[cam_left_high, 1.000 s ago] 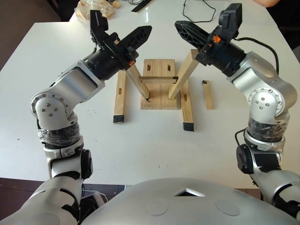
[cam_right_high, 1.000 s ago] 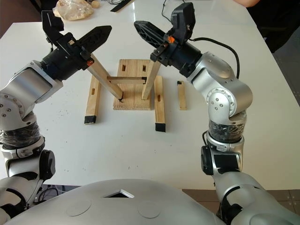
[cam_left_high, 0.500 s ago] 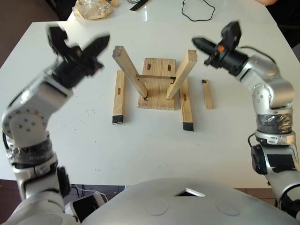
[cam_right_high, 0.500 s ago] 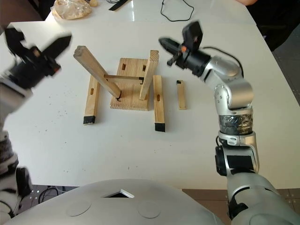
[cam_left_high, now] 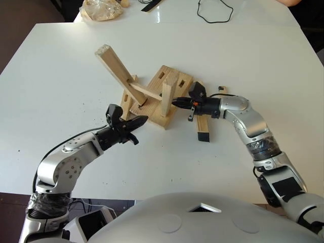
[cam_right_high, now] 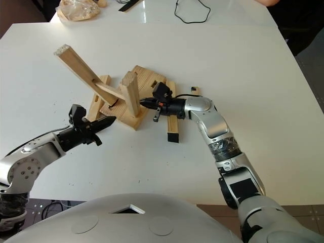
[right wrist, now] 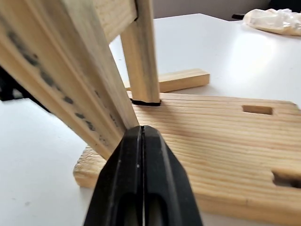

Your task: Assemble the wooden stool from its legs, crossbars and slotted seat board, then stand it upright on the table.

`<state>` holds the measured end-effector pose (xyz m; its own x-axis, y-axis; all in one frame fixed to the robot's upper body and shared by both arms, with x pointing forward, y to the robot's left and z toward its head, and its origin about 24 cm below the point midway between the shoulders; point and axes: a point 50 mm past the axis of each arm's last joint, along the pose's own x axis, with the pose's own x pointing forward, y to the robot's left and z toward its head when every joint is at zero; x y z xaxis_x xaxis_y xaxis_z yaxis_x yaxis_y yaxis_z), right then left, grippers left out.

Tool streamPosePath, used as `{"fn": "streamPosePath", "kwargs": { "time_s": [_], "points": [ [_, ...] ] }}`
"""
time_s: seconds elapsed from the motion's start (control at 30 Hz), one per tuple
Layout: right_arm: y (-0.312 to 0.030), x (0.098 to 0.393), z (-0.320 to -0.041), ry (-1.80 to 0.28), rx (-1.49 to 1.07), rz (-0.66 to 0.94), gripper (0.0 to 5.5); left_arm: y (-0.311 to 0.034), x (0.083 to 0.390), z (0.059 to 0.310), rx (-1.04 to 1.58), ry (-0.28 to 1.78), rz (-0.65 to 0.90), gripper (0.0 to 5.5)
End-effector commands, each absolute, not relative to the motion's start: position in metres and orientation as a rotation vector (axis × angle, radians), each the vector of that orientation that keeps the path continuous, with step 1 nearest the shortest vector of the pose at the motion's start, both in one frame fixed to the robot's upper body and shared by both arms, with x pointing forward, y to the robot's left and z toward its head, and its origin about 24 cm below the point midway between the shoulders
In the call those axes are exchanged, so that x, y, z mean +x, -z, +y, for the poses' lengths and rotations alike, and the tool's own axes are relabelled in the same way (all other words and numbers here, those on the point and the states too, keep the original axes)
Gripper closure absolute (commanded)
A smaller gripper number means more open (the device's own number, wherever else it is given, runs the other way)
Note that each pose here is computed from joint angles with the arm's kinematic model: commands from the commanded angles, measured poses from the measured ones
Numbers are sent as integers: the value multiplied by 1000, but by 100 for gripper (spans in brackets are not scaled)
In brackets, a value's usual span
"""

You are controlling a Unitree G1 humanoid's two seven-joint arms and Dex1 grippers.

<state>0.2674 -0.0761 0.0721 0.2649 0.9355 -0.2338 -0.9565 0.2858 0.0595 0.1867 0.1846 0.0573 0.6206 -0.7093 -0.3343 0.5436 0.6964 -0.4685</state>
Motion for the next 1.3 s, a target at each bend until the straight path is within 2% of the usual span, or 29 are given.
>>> {"fn": "streamPosePath", "kwargs": {
  "time_s": [0.03,0.1,0.2,0.33,0.47,0.6,0.7,0.83,1.07,1.3],
  "points": [
    [-74,237,-57,-1398,-47,247,548,-41,184,185,-296,699,584,550],
    [-75,226,-52,-1409,-16,252,548,-37,185,187,-289,685,592,550],
    [-79,229,-56,-1336,0,236,548,-36,184,197,-273,649,599,550],
    [-88,262,-87,-1148,-50,206,548,-43,186,218,-259,590,574,550],
    [-74,319,-130,-844,-269,280,548,-50,191,236,-229,551,562,550],
    [-64,348,-151,-701,-423,303,548,-60,183,217,-291,658,539,550],
    [-71,365,-145,-695,-426,266,548,-58,159,191,-312,817,601,550],
    [-74,379,-135,-729,-404,291,548,-47,153,189,-236,868,698,550],
    [-54,370,-121,-958,-414,468,548,-13,182,183,-119,774,757,550],
    [-43,357,-135,-1104,-421,554,548,-14,209,164,-169,720,675,550]
  ]
}}
